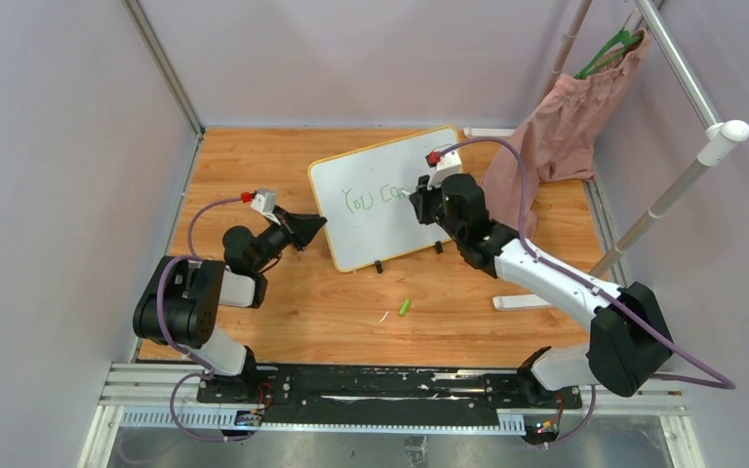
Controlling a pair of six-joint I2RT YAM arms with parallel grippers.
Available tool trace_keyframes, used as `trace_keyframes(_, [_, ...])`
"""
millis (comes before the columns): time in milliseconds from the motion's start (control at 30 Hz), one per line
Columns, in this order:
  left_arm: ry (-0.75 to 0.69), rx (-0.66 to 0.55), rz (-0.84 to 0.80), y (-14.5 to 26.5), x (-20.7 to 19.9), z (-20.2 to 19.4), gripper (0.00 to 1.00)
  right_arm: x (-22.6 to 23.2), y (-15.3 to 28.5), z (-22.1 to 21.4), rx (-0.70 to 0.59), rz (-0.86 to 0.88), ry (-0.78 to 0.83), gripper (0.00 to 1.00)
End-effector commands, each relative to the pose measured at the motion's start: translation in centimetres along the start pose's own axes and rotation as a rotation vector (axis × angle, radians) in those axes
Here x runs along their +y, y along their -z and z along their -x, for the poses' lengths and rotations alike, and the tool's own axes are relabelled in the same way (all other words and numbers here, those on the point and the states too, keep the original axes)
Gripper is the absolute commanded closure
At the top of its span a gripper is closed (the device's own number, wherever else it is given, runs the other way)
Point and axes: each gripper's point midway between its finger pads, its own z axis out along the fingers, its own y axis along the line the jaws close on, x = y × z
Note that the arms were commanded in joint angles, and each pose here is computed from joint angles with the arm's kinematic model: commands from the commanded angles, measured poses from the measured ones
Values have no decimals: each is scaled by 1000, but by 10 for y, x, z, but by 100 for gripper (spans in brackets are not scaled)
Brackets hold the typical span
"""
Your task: Write a sentence on the whiteboard
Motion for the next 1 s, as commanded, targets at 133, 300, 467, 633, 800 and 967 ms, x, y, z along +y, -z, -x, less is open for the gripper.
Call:
trace_keyframes(133, [-42,9,0,-2,1,-1,100,-13,-5,18,-36,-42,-4,100])
trace_keyframes(300, [-42,9,1,-2,0,-1,100,-16,-5,23,-46,-52,-13,100])
trace_keyframes(467, [-44,8,1,-2,0,0,100,-21,-6,25,-43,-63,-16,100])
trace_keyframes(633, [-42,9,2,-2,1,-1,100,-27,-4,21,-35,-78,-19,100])
trace_keyframes(800, [-41,10,2,-2,1,-1,100,-31,-2,17,-26,-87,-18,100])
trace_keyframes(967, [-41,9,4,-2,1,0,100,-32,0,10,-14,-90,-26,100])
